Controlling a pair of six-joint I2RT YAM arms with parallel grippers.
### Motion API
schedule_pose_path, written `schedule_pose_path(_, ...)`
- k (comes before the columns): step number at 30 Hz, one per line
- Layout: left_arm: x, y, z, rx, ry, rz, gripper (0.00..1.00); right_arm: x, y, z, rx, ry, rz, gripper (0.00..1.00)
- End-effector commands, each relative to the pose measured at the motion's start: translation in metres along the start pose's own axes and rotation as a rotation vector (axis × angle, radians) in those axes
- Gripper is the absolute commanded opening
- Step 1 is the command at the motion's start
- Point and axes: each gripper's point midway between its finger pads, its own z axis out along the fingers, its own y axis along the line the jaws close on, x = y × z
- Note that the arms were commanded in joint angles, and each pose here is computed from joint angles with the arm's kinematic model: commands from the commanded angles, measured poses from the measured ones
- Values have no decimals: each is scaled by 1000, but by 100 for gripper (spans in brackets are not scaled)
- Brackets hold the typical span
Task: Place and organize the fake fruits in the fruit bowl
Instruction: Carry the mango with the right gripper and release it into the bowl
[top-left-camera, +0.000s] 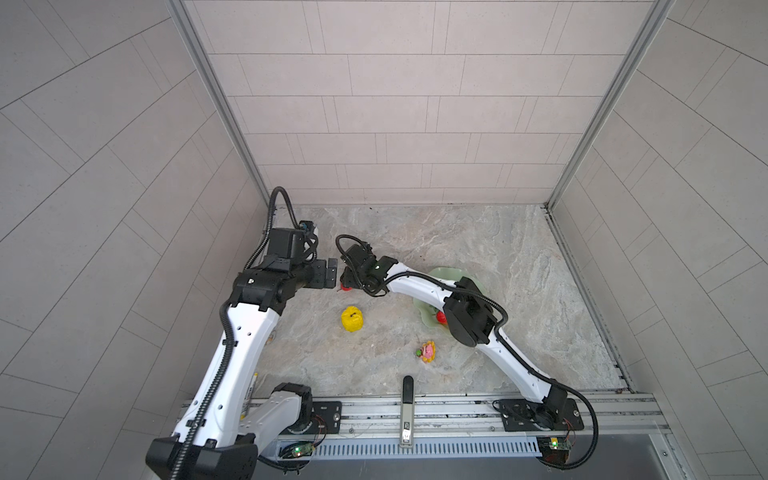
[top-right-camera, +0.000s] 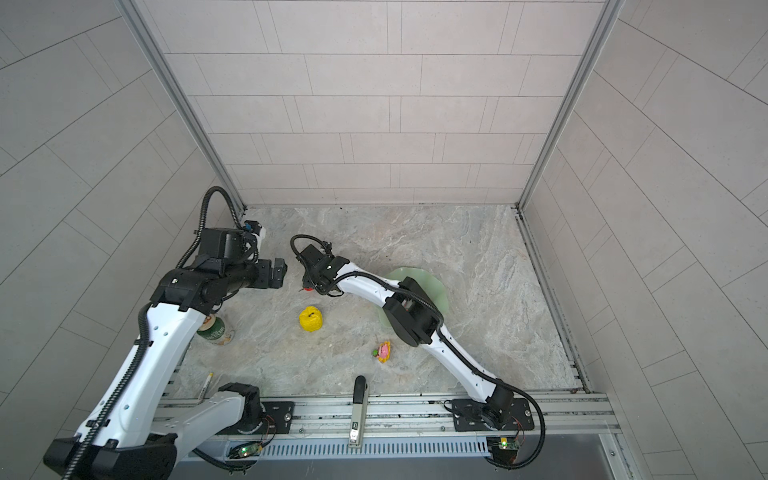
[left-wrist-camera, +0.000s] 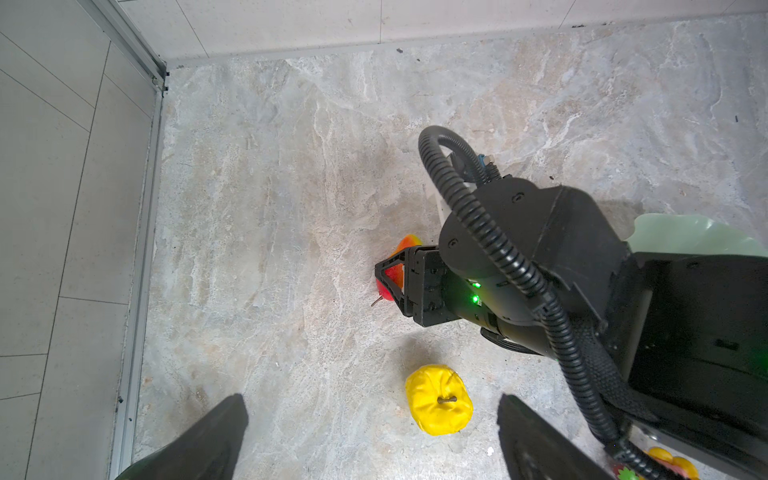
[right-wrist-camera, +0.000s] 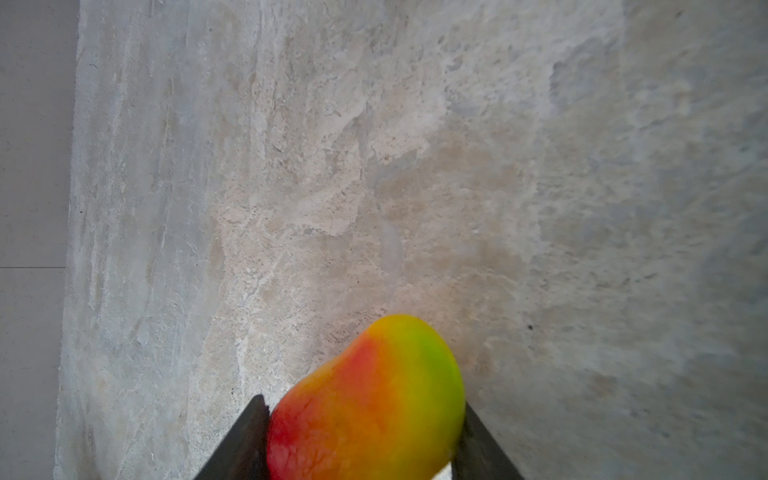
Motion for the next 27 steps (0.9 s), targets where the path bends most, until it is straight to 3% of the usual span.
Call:
schedule_pose_path(1, 1, 3, -3, -12, -11, 12, 100, 6, -12, 10, 32, 21, 14, 22)
schedule_pose_path(5, 1, 3, -4, -16, -17, 12, 100, -10, -7, -10, 27, -4, -53, 13)
schedule_pose_path(12, 2, 4, -3, -18, -18, 14, 100, -45, -20, -80, 39, -67, -183, 7)
schedule_pose_path(18, 1, 3, -2, -14, -13, 16, 100, -67, -65, -148, 31, -92, -215, 3)
schedule_pose_path(22, 0, 2, 0, -8, -8, 15, 100, -77, -117, -202, 120, -120, -226, 3)
schedule_pose_path(27, -2, -1, 3, 5, 6, 14, 100, -66, -185, -240, 201, -118, -162, 3)
